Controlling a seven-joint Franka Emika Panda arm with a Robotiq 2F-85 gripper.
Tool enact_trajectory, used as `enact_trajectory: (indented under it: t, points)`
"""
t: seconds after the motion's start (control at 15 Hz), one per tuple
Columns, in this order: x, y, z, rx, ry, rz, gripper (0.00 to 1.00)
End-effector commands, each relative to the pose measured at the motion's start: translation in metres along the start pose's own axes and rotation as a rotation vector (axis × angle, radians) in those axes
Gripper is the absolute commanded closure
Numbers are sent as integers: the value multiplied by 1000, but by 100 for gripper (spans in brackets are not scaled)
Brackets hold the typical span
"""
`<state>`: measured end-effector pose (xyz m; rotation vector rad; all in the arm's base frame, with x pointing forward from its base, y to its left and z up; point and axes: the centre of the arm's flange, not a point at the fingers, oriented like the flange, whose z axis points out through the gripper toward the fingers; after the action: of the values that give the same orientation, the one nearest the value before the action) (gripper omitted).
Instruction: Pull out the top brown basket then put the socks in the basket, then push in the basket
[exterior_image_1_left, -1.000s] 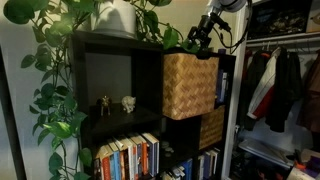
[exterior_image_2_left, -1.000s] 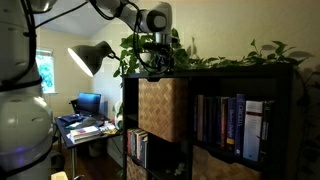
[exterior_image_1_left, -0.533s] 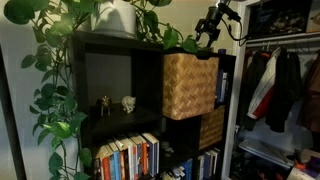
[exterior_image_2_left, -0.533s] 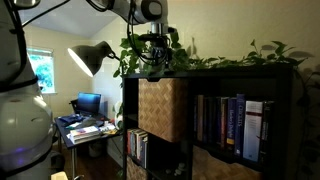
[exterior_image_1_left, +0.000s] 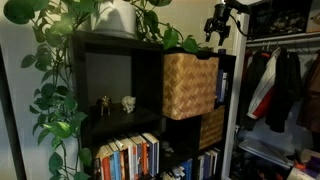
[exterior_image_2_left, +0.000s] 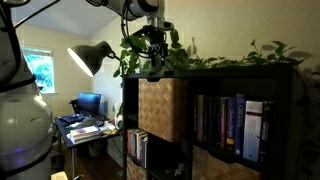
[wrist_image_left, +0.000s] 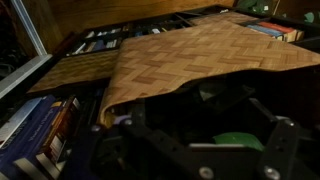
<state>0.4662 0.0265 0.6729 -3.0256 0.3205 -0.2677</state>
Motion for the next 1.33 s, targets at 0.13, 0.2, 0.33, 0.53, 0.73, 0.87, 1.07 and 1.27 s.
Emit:
enact_trajectory:
  t: [0.13,0.2,0.33,0.53,0.73,0.87,1.07,1.27]
  points:
    - [-7,-2,4,-6,7,-18,0]
    - [-12,-4,4,-4,17,-24,0]
    - [-26,-8,1,0,32,-37,0]
    - [-50,-14,1,13,36,-63,0]
    - [-70,-19,7,7,24,-81,27]
    - [-79,-19,18,8,28,-80,42]
    - [-85,-18,44,15,27,-69,61]
    - [-86,-13,76,4,34,-54,81]
